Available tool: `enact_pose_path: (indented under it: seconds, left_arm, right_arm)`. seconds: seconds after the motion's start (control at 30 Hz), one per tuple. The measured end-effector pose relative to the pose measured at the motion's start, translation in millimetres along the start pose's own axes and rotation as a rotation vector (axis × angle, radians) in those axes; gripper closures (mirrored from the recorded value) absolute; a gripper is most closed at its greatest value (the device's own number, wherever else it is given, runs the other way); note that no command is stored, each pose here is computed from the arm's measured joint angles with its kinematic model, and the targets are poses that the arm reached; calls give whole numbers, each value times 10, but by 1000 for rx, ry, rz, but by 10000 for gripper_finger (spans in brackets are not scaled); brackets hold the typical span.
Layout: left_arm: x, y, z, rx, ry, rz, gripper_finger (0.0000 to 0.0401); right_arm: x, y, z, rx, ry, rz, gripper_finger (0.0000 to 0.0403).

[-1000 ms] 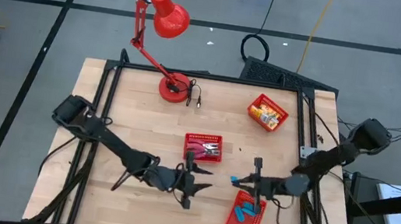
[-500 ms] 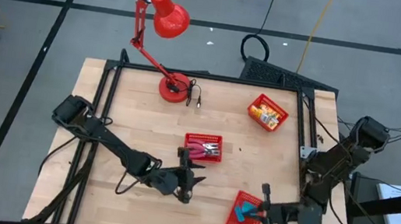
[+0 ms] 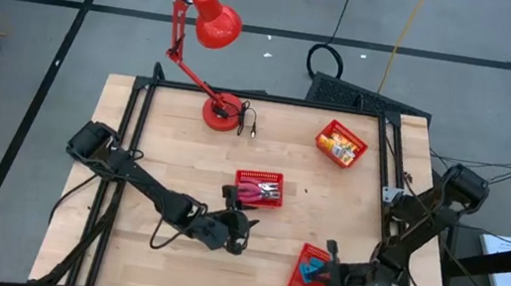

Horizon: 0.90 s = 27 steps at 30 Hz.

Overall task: Pick & Place School Supplies
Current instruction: Put the blue eraser into the bottom red bin, then return to Home Position

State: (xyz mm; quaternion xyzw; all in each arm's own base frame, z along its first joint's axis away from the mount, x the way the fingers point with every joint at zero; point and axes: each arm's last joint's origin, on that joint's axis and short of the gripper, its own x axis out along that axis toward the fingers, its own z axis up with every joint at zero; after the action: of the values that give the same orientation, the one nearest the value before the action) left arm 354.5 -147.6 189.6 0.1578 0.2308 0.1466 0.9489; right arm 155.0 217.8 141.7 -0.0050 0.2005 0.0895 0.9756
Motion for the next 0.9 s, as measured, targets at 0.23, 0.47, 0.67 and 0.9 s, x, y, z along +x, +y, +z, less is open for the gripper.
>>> enact_pose_path:
  seconds: [0.23,0.47,0.67,0.9]
  left_arm:
    - [2,3,-2,-7,1,9,229]
    - [-17,-21,-2,-6,-2,3,229]
    - [-41,-31,4,29,-6,6,229]
    - [-533,342,315,16,-20,15,229]
  right_arm:
    - [64,11,-109,35,79,57,398]
    - [84,2,-99,66,116,119,312]
    - [115,-33,-8,3,57,113,205]
    - [-61,-210,444,-126,-123,62,153]
